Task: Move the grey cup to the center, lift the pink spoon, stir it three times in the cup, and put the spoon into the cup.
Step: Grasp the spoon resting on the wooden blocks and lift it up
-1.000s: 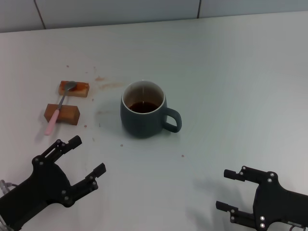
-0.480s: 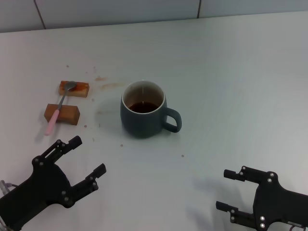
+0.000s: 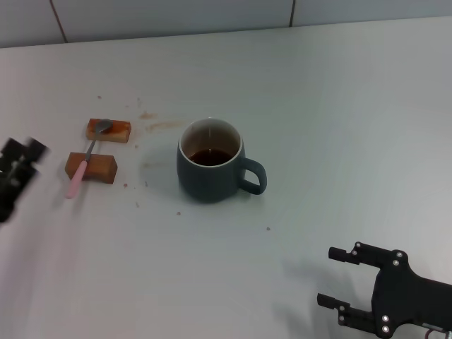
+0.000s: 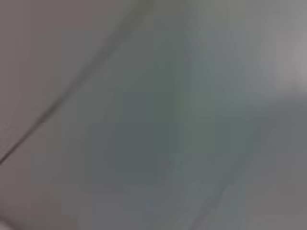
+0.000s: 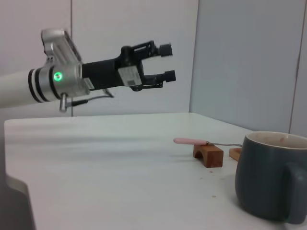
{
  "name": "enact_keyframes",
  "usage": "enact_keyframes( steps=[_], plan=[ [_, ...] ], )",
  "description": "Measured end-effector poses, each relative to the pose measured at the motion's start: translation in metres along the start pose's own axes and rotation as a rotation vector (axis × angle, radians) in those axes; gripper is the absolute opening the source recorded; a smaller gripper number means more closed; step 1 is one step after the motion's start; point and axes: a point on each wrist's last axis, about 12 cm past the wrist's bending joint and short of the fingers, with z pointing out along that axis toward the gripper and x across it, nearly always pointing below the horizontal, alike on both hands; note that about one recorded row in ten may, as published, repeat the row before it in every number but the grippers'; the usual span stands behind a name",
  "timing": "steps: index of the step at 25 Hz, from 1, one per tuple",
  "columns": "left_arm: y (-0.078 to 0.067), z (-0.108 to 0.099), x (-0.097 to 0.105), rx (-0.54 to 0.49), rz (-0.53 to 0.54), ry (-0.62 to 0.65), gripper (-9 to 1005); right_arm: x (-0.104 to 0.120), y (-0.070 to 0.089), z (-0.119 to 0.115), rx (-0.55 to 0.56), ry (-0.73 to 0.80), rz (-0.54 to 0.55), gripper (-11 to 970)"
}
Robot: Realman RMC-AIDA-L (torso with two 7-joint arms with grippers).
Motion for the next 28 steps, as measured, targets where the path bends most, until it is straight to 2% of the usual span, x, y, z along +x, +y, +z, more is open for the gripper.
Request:
enact_keyframes(
  steps=[2, 6, 7, 13, 18, 22, 23, 28],
  plan=[
    [0.002, 0.000, 0.000, -0.038, -0.176, -0.044, 757, 0.000, -0.001, 0.000, 0.000, 0.002, -0.003, 667],
    [0.006, -0.004, 0.002, -0.097, -0.413, -0.093, 755, -0.001, -0.003, 0.000, -0.002, 0.004, -0.009, 667],
    [0.006, -0.004, 0.002, -0.100, -0.436, -0.096, 755, -0.001, -0.004, -0.001, -0.003, 0.004, -0.012, 668],
    [0.004, -0.005, 0.010, -0.117, -0.532, -0.087, 753, -0.002, -0.008, -0.002, -0.002, 0.013, -0.026, 668],
    [0.008, -0.010, 0.021, -0.197, -0.555, -0.032, 751, -0.003, -0.010, -0.003, -0.001, 0.017, -0.034, 667],
    [0.008, -0.010, 0.021, -0.197, -0.555, -0.032, 749, -0.003, -0.012, -0.003, 0.001, 0.023, -0.038, 668],
    [0.011, -0.014, 0.031, -0.267, -0.574, -0.001, 749, -0.002, -0.012, -0.002, 0.002, 0.025, -0.038, 668],
    [0.011, -0.015, 0.040, -0.314, -0.607, 0.016, 747, -0.003, -0.014, -0.003, 0.004, 0.031, -0.040, 668]
  ],
)
